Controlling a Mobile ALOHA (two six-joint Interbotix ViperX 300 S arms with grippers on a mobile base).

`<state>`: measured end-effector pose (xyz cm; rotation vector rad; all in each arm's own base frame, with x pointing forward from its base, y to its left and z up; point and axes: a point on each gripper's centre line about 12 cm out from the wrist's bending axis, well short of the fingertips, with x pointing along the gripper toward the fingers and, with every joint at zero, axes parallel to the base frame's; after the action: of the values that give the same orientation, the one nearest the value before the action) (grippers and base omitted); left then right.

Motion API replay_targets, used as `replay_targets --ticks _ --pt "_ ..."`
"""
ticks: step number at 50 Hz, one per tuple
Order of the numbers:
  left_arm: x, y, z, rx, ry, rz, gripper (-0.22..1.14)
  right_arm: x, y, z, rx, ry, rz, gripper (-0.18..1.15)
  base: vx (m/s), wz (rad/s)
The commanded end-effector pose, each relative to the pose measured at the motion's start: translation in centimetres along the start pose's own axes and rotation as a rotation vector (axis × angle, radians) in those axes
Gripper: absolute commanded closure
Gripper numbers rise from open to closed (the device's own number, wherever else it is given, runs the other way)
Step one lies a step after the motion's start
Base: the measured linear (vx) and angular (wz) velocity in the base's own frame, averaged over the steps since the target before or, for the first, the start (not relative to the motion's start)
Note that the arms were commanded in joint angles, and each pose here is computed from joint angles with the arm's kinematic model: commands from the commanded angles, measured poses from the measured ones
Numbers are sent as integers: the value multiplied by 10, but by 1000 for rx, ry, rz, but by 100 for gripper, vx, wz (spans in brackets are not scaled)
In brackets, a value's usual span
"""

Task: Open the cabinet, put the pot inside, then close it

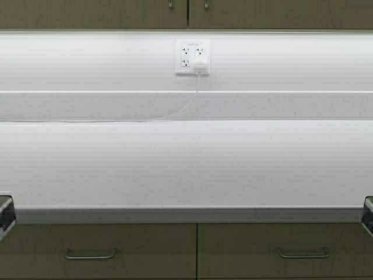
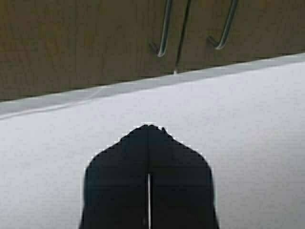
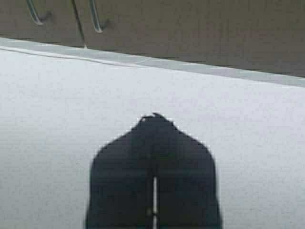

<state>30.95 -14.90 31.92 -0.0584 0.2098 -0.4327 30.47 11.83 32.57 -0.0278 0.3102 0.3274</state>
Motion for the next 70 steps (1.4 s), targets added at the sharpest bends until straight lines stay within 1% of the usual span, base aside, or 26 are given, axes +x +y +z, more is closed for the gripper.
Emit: replay_targets --ticks 1,55,70 --pt "-3 -1 7 0 -24 -4 88 -4 0 8 -2 -26 2 91 0 0" --pt "-4 0 4 1 -18 -1 88 -4 1 6 -3 -21 4 91 0 0" --pt "-4 0 -2 2 -3 -1 88 -4 0 2 -2 -13 2 91 0 0"
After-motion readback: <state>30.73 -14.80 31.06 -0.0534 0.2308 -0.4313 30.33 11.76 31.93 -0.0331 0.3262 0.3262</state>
